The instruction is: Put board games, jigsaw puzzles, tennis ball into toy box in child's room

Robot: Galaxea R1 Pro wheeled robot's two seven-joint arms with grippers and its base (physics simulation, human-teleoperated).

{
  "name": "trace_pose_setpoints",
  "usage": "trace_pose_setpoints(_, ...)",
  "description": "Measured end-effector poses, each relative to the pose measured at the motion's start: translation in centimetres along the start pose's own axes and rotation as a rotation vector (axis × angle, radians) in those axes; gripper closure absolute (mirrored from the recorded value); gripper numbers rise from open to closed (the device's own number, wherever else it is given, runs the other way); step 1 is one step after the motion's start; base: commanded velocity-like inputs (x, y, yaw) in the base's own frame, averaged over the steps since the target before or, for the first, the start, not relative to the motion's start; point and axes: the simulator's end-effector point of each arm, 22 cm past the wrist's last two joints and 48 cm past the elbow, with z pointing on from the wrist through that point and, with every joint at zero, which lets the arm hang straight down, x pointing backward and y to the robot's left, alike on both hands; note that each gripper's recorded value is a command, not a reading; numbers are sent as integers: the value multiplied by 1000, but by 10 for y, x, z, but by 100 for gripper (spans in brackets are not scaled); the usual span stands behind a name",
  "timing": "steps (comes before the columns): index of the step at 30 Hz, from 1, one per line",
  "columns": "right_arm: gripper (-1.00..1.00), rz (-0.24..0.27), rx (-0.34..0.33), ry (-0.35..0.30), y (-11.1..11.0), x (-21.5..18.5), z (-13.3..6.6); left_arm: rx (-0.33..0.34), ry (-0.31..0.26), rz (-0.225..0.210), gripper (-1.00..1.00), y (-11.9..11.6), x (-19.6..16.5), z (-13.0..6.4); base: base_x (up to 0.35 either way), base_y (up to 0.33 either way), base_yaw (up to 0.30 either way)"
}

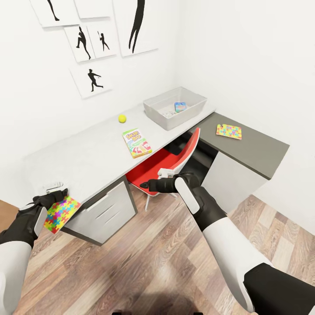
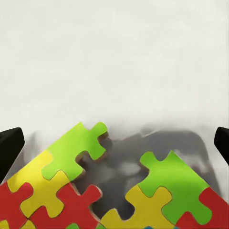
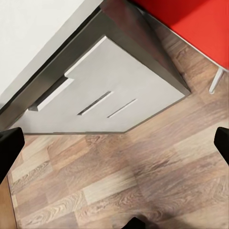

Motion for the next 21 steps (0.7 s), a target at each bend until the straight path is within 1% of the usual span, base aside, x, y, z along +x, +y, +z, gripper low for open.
trace_pose_setpoints(8,-100,-1,0,0,0,0,0,-1,-12,-1,-100,0,-6,-1,-1,-1,0)
trace_pose_setpoints(12,-100,0,0,-1,0,0,0,-8,-19,-14,-100,4,-9,-1,0,0,0)
trace_pose_setpoints(14,-100,0,0,-1,0,0,0,-12,-39,-20,-100,6,-18,-3,0,0,0)
trace_pose_setpoints(17,-100,-2,-1,-1,1,0,0,-14,-80,-25,-100,6,-47,-9,0,0,0)
trace_pose_setpoints(21,-100,-2,-1,0,1,0,0,-16,-95,-29,-100,7,-73,-19,0,0,0)
